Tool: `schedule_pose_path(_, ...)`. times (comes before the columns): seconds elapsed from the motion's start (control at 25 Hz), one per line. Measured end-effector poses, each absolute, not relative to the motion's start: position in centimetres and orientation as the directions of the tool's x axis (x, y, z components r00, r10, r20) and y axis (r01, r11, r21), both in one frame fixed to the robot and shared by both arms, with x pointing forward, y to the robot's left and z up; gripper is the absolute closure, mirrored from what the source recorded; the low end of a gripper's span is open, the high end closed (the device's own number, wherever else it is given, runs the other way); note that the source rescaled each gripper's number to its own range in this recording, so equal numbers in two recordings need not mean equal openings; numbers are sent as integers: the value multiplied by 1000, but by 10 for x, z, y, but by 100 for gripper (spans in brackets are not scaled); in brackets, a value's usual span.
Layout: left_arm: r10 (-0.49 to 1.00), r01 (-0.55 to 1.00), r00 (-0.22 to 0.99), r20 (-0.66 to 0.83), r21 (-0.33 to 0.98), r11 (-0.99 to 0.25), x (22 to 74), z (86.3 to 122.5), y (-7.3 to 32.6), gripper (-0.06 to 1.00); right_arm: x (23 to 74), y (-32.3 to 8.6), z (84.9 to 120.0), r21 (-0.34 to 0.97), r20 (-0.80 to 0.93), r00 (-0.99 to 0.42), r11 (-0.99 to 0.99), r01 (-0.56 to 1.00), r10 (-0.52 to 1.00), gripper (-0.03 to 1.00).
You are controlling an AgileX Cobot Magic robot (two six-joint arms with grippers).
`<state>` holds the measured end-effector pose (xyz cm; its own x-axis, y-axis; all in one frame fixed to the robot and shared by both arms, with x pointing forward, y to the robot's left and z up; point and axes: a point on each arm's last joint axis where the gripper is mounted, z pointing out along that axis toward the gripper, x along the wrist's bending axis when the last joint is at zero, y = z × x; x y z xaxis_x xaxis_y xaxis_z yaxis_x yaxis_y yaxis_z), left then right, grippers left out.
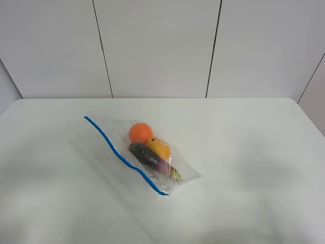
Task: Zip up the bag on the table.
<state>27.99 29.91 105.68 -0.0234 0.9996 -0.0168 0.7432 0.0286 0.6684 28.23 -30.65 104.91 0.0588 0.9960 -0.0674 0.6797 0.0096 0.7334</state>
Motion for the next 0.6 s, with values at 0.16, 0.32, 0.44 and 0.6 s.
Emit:
schedule_pose_path(0.16,999,711,-32,-17,702,34,280,1047,299,-6,282,-307,1049,735,-70,60,11,678,996,-3)
schedule_pose_path(0.32,999,703,-29,-17,710,33,280,1047,299,-6,282,-307,1049,735,-71,60,12,678,996,-3)
schedule_pose_path(0.44,1000,687,12,-14,727,2,277,1048,297,-6,282,-307,1049,736,-71,60,12,677,996,-3)
schedule_pose_path(0.6,995,627,96,-5,777,-56,265,1051,294,-6,274,-307,1051,774,-67,64,12,633,996,-3)
